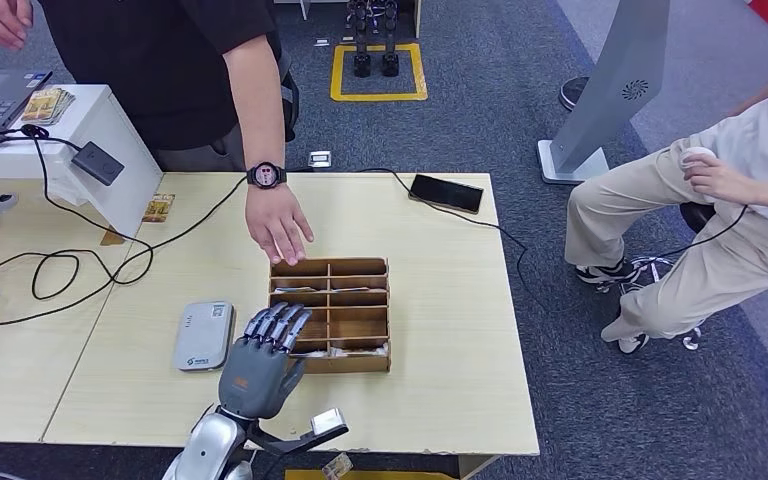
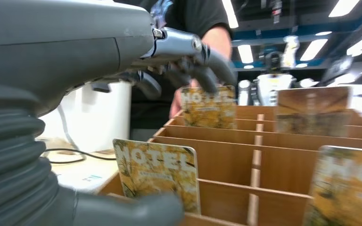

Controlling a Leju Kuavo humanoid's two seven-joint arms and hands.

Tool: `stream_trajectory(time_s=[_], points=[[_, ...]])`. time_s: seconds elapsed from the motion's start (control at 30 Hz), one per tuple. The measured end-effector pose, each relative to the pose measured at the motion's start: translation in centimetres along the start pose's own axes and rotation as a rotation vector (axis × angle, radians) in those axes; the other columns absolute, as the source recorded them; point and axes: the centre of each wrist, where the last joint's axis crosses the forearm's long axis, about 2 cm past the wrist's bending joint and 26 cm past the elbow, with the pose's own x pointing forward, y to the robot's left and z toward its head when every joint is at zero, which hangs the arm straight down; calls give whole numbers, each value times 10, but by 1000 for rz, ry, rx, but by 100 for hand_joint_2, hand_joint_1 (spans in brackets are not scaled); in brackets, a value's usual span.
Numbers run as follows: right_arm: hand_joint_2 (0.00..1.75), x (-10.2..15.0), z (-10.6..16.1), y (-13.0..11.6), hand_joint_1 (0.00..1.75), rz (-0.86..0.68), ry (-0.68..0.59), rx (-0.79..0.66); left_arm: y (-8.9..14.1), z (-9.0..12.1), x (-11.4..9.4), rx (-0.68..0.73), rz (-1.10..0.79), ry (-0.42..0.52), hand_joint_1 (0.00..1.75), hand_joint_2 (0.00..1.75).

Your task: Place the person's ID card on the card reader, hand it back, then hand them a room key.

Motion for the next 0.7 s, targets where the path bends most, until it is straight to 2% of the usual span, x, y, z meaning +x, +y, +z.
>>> stream_trajectory(time_s=[0.2, 0.33, 0.7], points=[[175, 0, 0, 0, 0, 0, 0, 0, 0, 1, -1, -1, 0, -36, 175, 175], [175, 0, 0, 0, 0, 0, 0, 0, 0, 1, -1, -1, -1, -49, 0, 175], [175, 0, 0, -1, 0, 1, -1, -1, 2, -1, -1, 9, -7, -79, 0, 175]])
